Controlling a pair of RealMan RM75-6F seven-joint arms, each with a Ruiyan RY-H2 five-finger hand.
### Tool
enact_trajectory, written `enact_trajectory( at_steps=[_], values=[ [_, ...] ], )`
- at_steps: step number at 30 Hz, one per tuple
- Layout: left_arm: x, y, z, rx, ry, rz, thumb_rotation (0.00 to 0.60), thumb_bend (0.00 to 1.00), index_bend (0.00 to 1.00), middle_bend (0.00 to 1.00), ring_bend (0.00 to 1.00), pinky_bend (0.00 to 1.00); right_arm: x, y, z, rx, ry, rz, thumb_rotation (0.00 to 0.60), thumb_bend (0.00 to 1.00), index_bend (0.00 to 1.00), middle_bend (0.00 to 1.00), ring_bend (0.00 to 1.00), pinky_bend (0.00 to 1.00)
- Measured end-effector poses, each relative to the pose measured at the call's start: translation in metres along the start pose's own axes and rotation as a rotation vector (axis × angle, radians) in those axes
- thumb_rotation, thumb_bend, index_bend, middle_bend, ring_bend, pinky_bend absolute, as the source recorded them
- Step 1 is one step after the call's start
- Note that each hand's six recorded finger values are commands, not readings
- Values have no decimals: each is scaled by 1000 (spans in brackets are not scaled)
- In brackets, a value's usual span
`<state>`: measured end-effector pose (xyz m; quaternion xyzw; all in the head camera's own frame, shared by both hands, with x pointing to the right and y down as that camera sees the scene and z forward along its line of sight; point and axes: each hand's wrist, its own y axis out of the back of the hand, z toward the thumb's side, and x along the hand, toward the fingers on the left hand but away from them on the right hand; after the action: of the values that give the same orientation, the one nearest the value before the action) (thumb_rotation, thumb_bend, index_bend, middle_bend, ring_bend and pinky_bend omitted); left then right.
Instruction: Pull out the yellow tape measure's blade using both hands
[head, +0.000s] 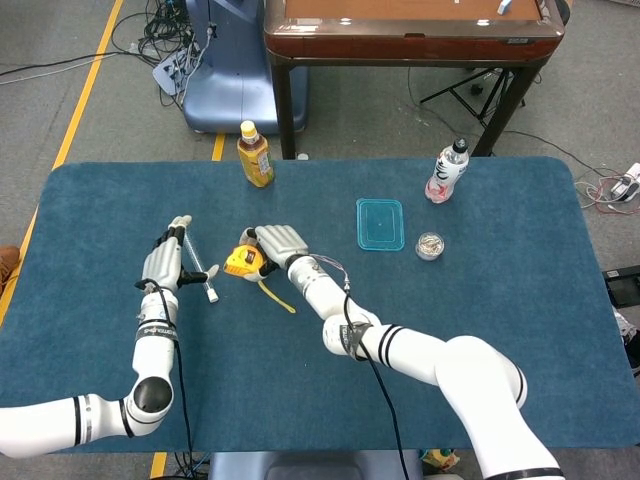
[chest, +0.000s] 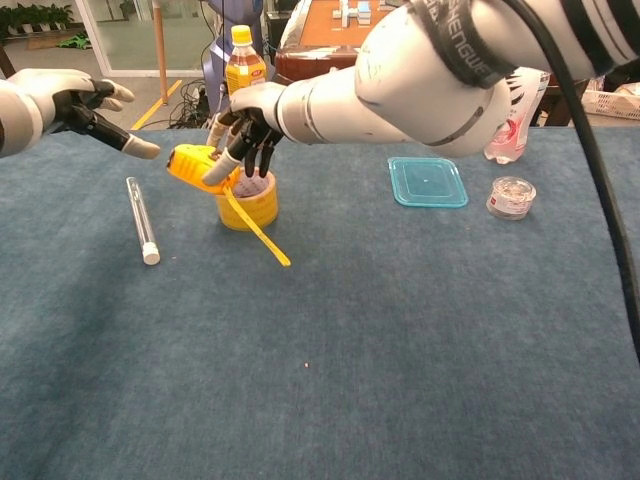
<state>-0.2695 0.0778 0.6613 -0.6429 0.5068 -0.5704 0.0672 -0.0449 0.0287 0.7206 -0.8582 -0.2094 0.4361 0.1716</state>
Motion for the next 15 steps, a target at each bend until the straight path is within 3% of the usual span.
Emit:
enact_trajectory(
  at_steps=[15],
  values=[
    [1,-8,1,-5,12,-13,600,204,0,0,0,0,-6,2,-1,-20,-1,-15,600,612,625,626,506,422]
  ],
)
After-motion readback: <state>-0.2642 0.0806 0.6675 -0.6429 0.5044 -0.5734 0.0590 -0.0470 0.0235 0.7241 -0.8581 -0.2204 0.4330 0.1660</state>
